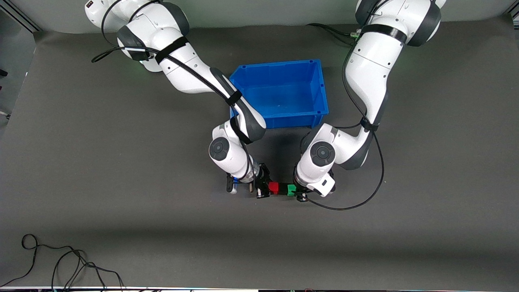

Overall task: Attach green and red cubes to black cube
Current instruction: 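Press the red and green cubes against opposite sides of the black cube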

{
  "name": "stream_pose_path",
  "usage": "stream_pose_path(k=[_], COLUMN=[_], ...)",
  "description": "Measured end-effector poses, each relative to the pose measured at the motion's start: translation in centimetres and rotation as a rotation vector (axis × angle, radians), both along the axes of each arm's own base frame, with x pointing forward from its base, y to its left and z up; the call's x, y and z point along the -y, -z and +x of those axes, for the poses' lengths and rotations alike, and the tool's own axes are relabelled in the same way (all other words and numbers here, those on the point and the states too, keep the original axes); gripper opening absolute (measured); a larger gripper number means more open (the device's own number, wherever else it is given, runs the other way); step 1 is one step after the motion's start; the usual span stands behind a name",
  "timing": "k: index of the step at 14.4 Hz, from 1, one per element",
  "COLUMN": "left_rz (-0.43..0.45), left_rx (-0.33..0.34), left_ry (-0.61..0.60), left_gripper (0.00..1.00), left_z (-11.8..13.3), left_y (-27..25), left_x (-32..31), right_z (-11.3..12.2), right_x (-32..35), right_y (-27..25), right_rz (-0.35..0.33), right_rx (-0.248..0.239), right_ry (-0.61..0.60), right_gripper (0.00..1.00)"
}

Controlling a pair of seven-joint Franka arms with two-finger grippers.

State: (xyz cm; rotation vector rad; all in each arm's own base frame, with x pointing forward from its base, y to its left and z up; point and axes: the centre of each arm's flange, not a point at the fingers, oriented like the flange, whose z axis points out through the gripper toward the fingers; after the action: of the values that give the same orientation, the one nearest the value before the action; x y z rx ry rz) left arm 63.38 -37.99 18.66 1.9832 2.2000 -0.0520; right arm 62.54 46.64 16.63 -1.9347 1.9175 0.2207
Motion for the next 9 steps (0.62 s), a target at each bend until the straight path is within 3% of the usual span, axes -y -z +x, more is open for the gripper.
stream_pose_path(k=[1, 3, 7, 9], left_rz=[0.0, -0.01, -0.013, -0.007], left_rx=[0.001, 0.008, 0.011, 0.007], left_ry=[0.0, 0.007, 0.013, 0.008], left_gripper=[0.41, 0.56, 0.99, 1.0], left_z=[0.0, 0.0, -0.2, 0.1], left_y=[-0.1, -0.5, -0.7, -1.0], left_x=[0.0, 0.6, 1.1, 0.8], right_z=[0.0, -0.1, 0.0, 0.3], right_x=[0.0, -0.2, -0.5, -0.6], right_y=[0.0, -0.1, -0.5, -1.1], right_rz=[0.0, 0.003, 0.009, 0.015], right_rx=[0.001, 0.002, 0.009, 0.019], right_ry=[0.0, -0.002, -0.004, -0.004], right_gripper=[0.41, 0.45, 0.85, 1.0])
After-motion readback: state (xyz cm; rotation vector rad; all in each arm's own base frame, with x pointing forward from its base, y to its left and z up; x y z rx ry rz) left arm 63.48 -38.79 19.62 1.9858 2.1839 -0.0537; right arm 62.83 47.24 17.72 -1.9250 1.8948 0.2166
